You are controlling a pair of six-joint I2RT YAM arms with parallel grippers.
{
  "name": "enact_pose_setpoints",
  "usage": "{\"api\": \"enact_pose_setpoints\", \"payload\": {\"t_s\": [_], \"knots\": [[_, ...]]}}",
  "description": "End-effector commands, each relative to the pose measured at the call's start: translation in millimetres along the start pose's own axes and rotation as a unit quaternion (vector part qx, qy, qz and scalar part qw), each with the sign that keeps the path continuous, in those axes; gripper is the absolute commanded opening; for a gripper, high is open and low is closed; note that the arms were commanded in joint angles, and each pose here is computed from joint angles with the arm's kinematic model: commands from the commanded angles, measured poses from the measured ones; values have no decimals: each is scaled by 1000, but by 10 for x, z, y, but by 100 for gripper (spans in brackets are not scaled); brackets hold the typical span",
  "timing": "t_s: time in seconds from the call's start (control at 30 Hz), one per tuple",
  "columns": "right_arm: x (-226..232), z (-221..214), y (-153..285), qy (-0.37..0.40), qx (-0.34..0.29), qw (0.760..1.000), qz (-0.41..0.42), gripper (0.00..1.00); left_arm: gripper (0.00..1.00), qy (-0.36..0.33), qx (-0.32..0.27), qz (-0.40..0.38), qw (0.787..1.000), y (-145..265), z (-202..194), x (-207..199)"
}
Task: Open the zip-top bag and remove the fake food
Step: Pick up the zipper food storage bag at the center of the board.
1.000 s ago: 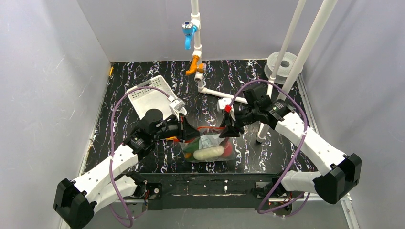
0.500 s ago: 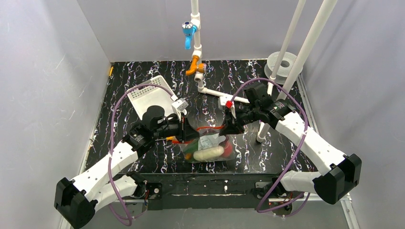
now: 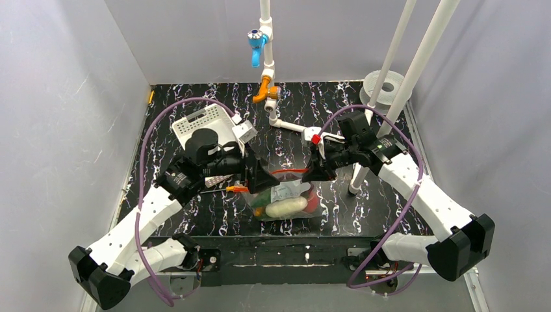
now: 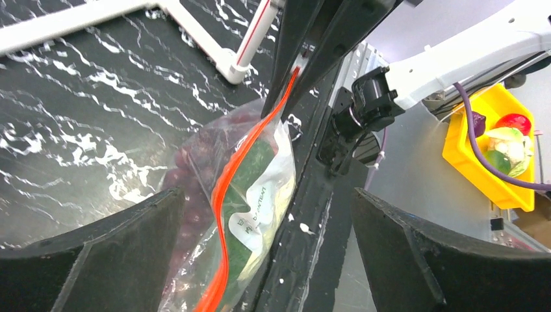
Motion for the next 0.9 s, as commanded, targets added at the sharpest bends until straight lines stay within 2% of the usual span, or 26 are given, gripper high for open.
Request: {"api": "enact_pose_setpoints", "payload": {"t_s": [0.0, 0.23, 0.47, 0.67, 0.87], "knots": [[54, 175, 145, 33, -26, 999, -6, 1, 98, -59, -20, -11, 998, 73, 250, -132], [84, 185, 153, 38, -31, 999, 4, 1, 98, -74, -5, -44, 996, -29, 447, -187], [100, 173, 161, 41, -32, 999, 5, 1, 98, -138, 8, -54, 989, -160, 508, -234], [108, 179, 180, 40, -39, 998, 8, 1, 98, -200, 50, -34, 978, -360, 441, -226], [117, 166, 194, 42, -41, 998, 6, 1, 95, -240, 59, -12, 969, -547, 392, -240]]}}
Point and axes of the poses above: each gripper's point midway between its finger pads, its own y axis back along the fingers, its own x axis along the line the jaws close on, z = x × y, the point moved 9 cm from there along y, back along the fingers, and after that the axes turned 10 degrees about y, right-handed, at the moved point
